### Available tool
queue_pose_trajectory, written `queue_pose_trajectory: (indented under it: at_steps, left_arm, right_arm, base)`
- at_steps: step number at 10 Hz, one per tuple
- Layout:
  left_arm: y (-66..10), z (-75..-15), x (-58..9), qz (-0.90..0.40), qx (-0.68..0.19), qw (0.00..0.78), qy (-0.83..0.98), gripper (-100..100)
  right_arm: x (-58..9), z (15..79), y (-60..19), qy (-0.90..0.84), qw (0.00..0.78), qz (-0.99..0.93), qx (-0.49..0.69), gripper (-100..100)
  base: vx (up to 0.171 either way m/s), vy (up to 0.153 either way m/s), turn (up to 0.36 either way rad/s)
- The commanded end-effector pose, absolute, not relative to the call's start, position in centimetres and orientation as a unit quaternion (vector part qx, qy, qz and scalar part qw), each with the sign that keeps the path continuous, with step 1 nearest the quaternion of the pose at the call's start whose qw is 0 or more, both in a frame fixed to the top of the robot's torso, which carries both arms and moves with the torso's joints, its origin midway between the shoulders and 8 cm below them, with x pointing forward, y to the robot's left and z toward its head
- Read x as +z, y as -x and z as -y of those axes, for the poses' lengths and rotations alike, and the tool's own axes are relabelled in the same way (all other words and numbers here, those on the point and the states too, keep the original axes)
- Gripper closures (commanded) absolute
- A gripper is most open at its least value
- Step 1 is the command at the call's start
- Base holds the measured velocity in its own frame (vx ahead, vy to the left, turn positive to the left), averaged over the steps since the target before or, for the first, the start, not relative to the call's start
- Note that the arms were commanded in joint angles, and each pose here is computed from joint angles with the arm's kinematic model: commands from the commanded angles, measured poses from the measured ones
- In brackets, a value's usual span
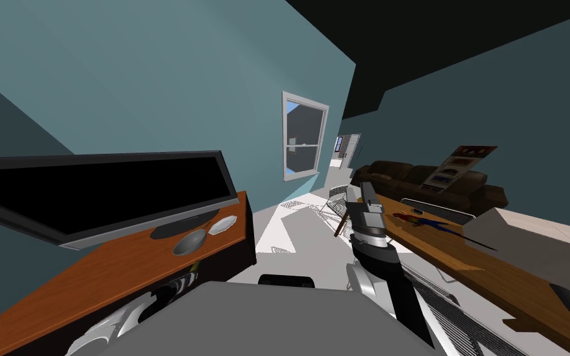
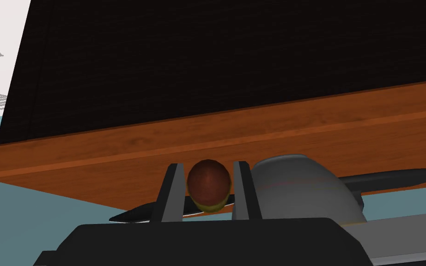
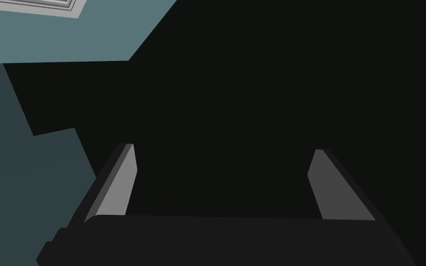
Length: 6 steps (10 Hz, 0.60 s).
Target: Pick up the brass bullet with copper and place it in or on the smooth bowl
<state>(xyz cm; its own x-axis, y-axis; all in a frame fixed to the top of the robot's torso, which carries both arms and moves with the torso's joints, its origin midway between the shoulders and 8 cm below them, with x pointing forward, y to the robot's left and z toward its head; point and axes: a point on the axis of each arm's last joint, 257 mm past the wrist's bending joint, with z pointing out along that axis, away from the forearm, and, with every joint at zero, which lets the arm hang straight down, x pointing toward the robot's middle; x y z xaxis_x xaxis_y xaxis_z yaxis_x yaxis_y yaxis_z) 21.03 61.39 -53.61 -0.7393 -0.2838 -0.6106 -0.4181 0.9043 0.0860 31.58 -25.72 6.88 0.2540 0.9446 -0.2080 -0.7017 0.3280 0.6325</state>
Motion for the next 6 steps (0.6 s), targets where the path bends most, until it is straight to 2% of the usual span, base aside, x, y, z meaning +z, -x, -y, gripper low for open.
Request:
queue_pose_trajectory:
  at_steps: [1, 6]
  left_arm:
    - [-20.7, -62.7, -52.8, -0.926, 0.11, 0.307, 0.191, 100]
    - [-20.2, -66.8, -49.7, -0.923, 0.114, 0.312, 0.196, 100]
  right_arm:
    - [6.9, 25.7, -31.6, -0.212, 0.763, -0.286, 0.539, 0]
    - [6.9, 25.7, -31.6, -0.212, 0.763, -0.286, 0.539, 0]
  base:
    - [0.048, 0.02, 0.014]
    - [0.093, 0.029, 0.034]
